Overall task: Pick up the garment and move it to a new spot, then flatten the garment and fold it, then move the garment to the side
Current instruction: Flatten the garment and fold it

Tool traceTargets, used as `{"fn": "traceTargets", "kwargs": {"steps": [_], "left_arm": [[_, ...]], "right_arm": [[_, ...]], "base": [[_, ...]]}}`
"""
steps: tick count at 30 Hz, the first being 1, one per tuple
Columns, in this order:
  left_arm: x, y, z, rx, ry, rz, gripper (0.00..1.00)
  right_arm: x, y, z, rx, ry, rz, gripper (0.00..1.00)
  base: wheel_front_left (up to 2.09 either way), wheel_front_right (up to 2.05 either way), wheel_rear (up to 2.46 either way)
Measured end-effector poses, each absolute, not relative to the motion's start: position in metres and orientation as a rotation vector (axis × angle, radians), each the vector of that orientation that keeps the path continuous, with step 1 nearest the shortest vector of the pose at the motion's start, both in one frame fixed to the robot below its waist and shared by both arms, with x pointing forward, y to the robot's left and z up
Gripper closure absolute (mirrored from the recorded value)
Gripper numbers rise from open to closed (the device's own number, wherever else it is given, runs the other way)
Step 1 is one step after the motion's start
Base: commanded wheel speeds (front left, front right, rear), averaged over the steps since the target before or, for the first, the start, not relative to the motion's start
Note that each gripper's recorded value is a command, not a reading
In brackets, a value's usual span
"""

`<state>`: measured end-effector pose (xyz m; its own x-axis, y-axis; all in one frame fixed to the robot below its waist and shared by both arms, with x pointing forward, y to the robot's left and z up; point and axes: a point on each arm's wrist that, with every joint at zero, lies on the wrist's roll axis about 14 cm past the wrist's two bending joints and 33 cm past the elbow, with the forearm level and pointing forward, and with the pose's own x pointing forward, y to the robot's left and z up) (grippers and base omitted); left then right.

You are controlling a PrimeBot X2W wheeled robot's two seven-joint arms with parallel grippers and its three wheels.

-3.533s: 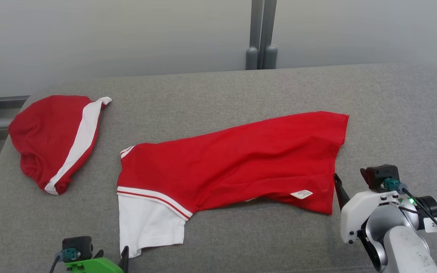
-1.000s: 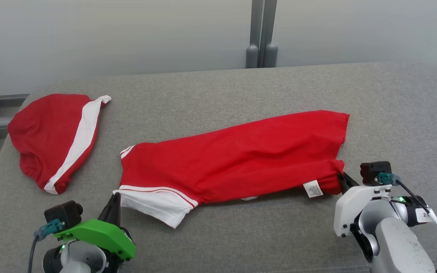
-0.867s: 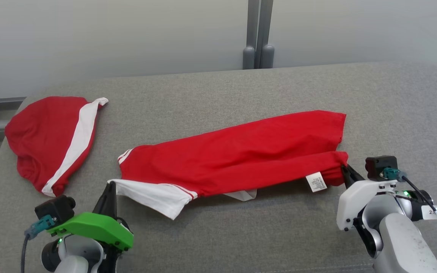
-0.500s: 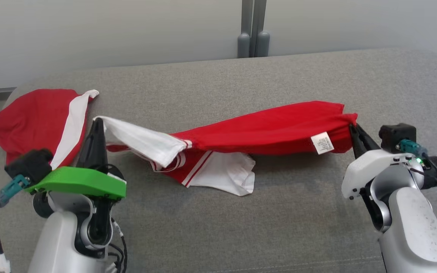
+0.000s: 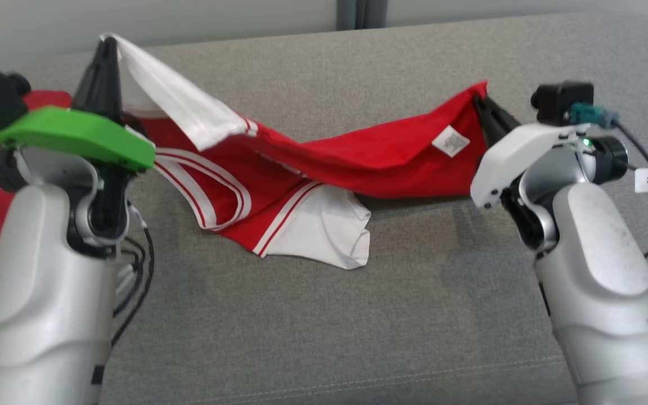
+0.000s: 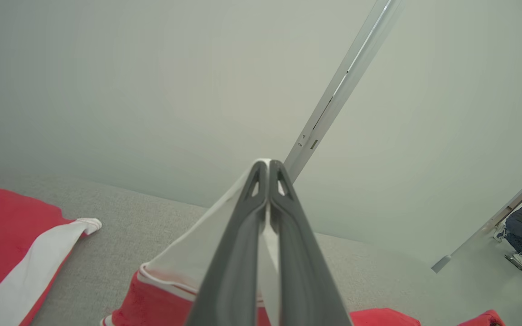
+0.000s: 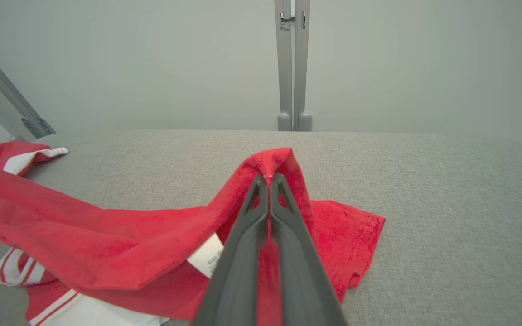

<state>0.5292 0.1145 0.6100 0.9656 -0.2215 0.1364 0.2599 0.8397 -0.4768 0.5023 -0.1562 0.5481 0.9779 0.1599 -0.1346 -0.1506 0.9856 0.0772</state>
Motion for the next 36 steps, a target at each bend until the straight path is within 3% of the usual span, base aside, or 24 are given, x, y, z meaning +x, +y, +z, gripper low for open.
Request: {"fn": "traceTargets", "kwargs": {"steps": [8,20,28,32,36], "left_arm": [[0.618,0.117,0.673,-0.462,-0.196,-0.301,1.00],[0.695,0.097,0.741,-0.387,-0.405,-0.419,1.00],[0.697,0.074,0.772,-0.392,-0.626,-0.489,1.00],[0.686,0.073,0.791,-0.399,-0.707,-0.504,1.00],[0.685,0.081,0.792,-0.426,-0.731,-0.494,1.00]], "right_arm": [[0.592,-0.164,0.606,0.038,0.013,0.150,1.00],[0.682,-0.198,0.658,-0.049,-0.234,0.047,1.00],[0.696,-0.226,0.683,-0.180,-0.416,-0.046,1.00],[0.687,-0.220,0.733,-0.273,-0.565,-0.047,1.00],[0.684,-0.202,0.745,-0.368,-0.612,-0.015,1.00]], "base": [[0.00,0.00,0.00],[0.00,0.00,0.00],[0.00,0.00,0.00],[0.00,0.00,0.00],[0.00,0.00,0.00]]}}
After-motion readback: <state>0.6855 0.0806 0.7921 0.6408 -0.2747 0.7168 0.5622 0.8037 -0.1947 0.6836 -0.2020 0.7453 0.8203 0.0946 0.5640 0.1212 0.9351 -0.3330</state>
